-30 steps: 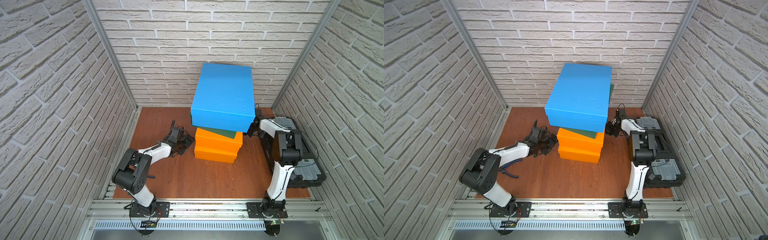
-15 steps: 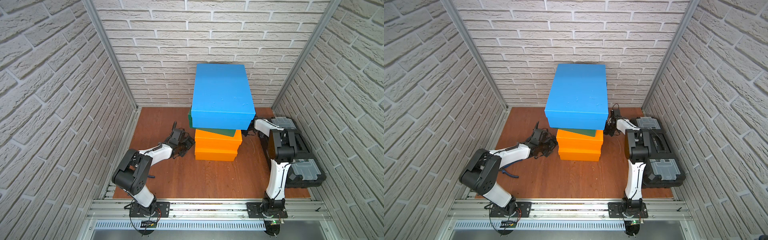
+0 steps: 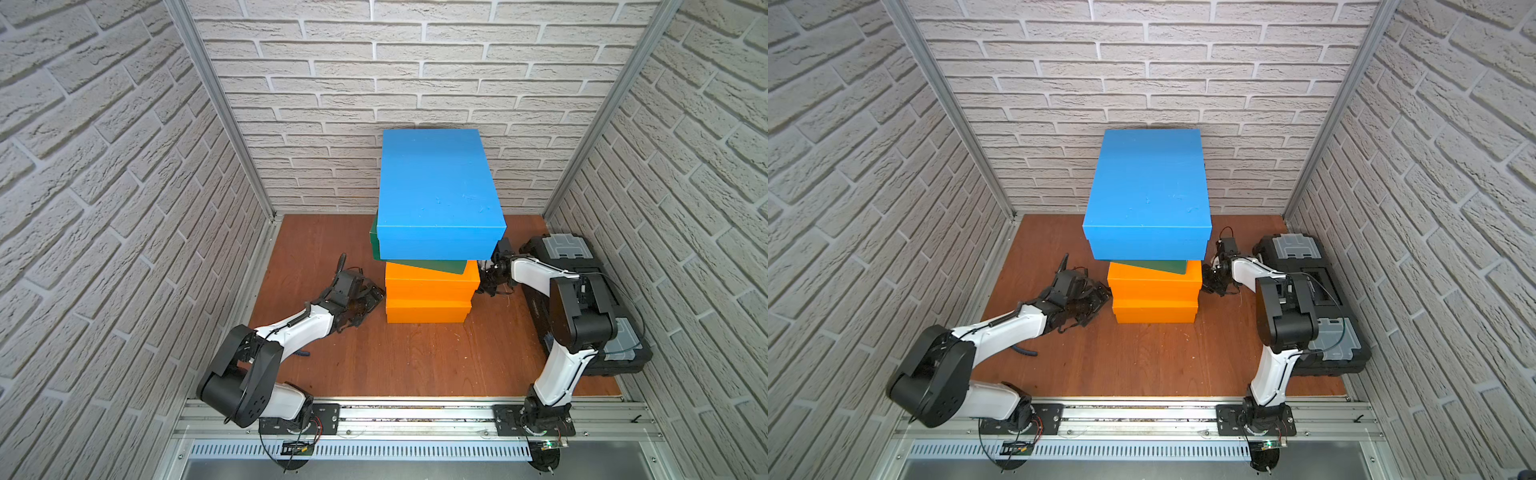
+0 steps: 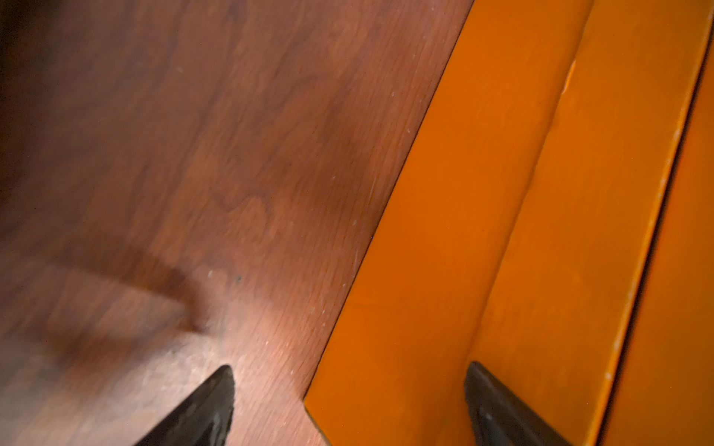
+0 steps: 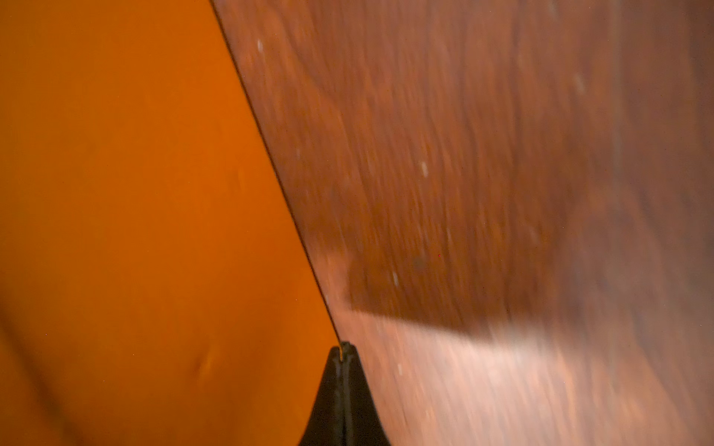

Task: Stack the shoeboxes
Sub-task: Adjust the shoeboxes at the center of the board.

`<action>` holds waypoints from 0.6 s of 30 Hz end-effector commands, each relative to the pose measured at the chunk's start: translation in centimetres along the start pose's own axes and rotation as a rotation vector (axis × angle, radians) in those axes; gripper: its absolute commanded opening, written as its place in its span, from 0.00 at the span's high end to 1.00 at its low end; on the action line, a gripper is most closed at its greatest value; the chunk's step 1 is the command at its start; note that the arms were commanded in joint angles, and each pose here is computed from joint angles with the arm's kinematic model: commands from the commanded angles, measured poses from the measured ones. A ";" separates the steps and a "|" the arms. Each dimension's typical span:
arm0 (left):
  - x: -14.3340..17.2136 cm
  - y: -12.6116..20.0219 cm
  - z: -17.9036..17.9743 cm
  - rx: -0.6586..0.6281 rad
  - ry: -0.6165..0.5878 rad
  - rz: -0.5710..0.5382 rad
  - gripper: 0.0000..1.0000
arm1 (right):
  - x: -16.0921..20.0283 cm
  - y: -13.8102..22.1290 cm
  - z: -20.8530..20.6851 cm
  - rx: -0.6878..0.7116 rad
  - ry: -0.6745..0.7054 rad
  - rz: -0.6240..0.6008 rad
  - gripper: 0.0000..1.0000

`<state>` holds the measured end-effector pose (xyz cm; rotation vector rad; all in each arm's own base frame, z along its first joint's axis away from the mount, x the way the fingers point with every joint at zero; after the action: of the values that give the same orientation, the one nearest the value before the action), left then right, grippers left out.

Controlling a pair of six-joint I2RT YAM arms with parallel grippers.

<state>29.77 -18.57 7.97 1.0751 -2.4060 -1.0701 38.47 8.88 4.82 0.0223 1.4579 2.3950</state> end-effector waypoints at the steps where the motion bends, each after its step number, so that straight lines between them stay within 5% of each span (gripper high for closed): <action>1: -0.5 1.2 0.3 0.002 -0.008 -0.035 0.07 | 0.0 1.8 0.7 0.004 0.044 -0.033 0.97; 11: -4.7 7.6 -1.8 0.081 -0.015 -0.172 0.07 | -0.8 8.8 -0.1 -0.004 0.030 -0.155 0.97; 18: -2.4 9.9 -5.3 0.131 -0.099 -0.152 0.05 | 0.8 13.0 2.1 -0.067 0.076 -0.234 0.97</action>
<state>29.78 -14.50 17.89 1.3091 -2.5075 -0.9949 35.88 5.02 16.18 -0.2183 1.3365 2.2466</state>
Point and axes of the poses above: each gripper's point midway between its finger pads, its own y axis back along the fingers, its own z axis along the line the jaws close on, x = y × z, the point moved 1 cm from there along y, back along the fingers, and after that the axes turned 11 degrees about y, right-handed, at the moved point
